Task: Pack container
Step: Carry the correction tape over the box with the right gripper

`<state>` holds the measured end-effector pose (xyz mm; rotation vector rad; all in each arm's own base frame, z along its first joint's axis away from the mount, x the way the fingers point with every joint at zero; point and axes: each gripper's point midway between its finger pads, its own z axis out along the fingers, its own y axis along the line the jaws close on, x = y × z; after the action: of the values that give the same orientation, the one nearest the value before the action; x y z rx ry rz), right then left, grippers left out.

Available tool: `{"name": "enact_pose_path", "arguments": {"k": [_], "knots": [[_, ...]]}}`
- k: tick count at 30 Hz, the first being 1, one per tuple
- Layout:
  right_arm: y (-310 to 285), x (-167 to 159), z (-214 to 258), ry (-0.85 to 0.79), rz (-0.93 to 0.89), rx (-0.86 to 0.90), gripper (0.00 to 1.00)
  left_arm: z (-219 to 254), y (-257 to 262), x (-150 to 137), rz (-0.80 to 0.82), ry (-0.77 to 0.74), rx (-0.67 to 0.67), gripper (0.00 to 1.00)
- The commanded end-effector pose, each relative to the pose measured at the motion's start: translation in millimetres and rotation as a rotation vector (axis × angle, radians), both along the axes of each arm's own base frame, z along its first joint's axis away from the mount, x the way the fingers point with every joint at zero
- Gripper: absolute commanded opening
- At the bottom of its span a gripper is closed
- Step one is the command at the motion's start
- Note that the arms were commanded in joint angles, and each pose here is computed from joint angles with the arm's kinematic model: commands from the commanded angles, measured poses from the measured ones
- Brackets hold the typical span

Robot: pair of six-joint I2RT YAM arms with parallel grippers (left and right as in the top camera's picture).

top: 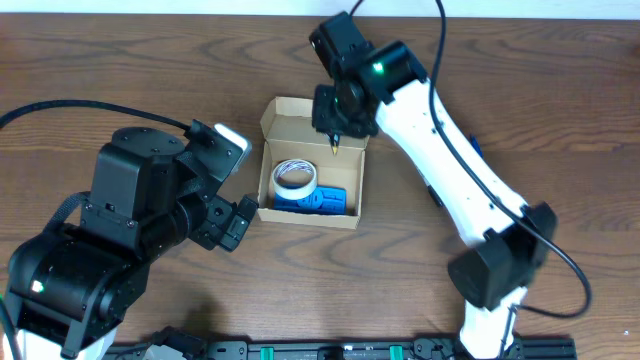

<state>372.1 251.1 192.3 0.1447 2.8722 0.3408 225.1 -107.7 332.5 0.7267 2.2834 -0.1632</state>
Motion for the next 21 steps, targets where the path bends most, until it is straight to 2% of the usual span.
{"name": "enact_pose_path", "arguments": {"k": [1,9,21], "knots": [[-2.1,-20.3,0.5,-0.005,0.024,-0.014,0.24,4.8,1.7,0.9,0.015,-0.011,-0.007,0.95],[-4.2,-55.2,-37.6,0.069,-0.027,-0.040,0.23,4.8,1.7,0.9,0.015,-0.011,-0.007,0.95],[-16.4,-67.3,-81.7,0.132,-0.140,-0.079,0.22,4.8,1.7,0.9,0.015,-0.011,-0.007,0.95]]}}
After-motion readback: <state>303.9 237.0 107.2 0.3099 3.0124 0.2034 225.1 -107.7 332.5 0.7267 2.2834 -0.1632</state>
